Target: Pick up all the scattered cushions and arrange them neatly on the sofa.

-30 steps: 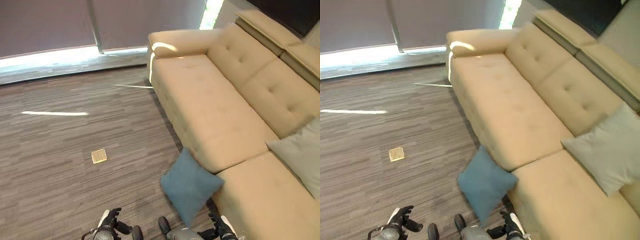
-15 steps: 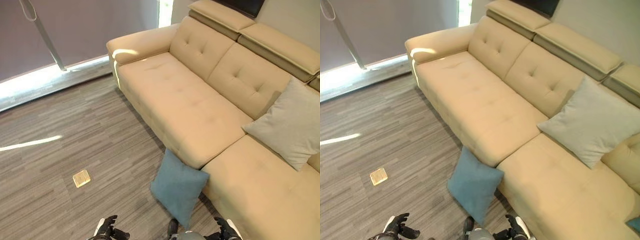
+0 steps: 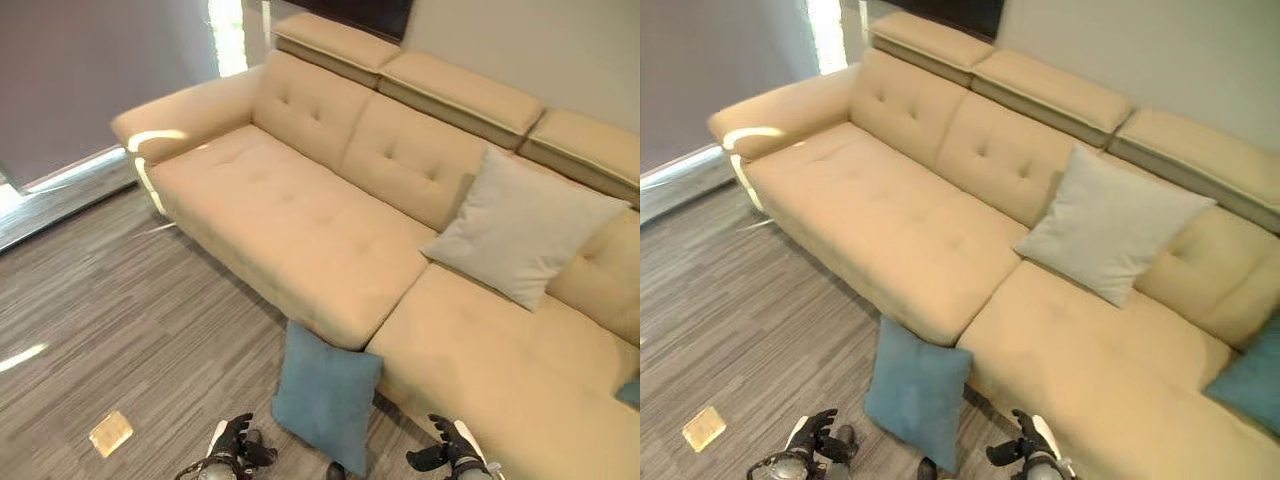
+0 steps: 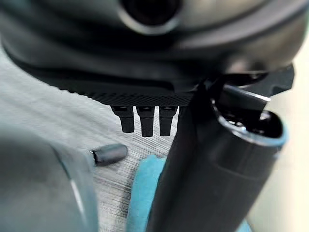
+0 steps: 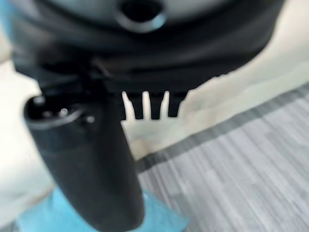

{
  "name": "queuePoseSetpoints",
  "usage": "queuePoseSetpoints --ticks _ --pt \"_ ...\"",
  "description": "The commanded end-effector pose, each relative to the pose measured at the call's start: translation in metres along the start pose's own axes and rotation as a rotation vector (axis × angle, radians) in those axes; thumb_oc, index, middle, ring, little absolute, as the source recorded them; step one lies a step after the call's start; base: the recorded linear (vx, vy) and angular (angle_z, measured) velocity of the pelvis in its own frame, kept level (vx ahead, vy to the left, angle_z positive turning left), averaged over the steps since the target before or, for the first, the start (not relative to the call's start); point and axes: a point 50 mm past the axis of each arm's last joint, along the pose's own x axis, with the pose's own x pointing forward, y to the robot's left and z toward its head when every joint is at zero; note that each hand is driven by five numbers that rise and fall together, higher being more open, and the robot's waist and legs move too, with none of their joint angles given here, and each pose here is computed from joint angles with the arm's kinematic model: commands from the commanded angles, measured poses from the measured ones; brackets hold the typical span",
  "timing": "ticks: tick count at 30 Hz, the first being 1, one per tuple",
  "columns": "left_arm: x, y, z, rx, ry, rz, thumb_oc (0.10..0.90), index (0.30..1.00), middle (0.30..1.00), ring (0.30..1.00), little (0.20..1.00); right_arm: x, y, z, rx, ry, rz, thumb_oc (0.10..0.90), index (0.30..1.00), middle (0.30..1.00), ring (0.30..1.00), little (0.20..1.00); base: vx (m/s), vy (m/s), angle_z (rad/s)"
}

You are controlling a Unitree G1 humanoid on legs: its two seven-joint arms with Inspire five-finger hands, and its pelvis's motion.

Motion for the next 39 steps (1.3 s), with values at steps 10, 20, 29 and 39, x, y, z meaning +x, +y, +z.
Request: queuePoseSetpoints --ticks 10,20,29,39 --pt "0.003 0.023 0.006 0.059 -0.046 0.068 0.800 0.900 0.900 0.900 0.900 0.005 0.003 0.024 0.004 -0.063 -0.008 0.800 0.900 0.900 0.900 0.900 0.05 0.173 -0.55" --pt "0.005 0.040 0.020 -0.011 -0.103 0.134 0.800 0.900 0.900 0.900 0.900 0.010 -0.013 0.052 0.034 -0.167 -0.083 0.800 0.900 0.900 0.900 0.900 -0.06 0.003 -0.53" --pt "0.005 0.051 0.113 -0.190 -0.424 0.194 0.800 0.900 0.900 0.900 0.900 0.012 -0.057 0.112 0.198 -0.359 -0.270 0.800 0.900 0.900 0.900 0.900 -0.17 -0.089 0.00" --pt "-0.009 0.077 0.187 -0.346 -0.637 0.301 0.800 0.900 0.900 0.900 0.900 -0.007 -0.101 0.205 0.348 -0.643 -0.425 0.800 0.900 0.900 0.900 0.900 -0.08 0.066 -0.16"
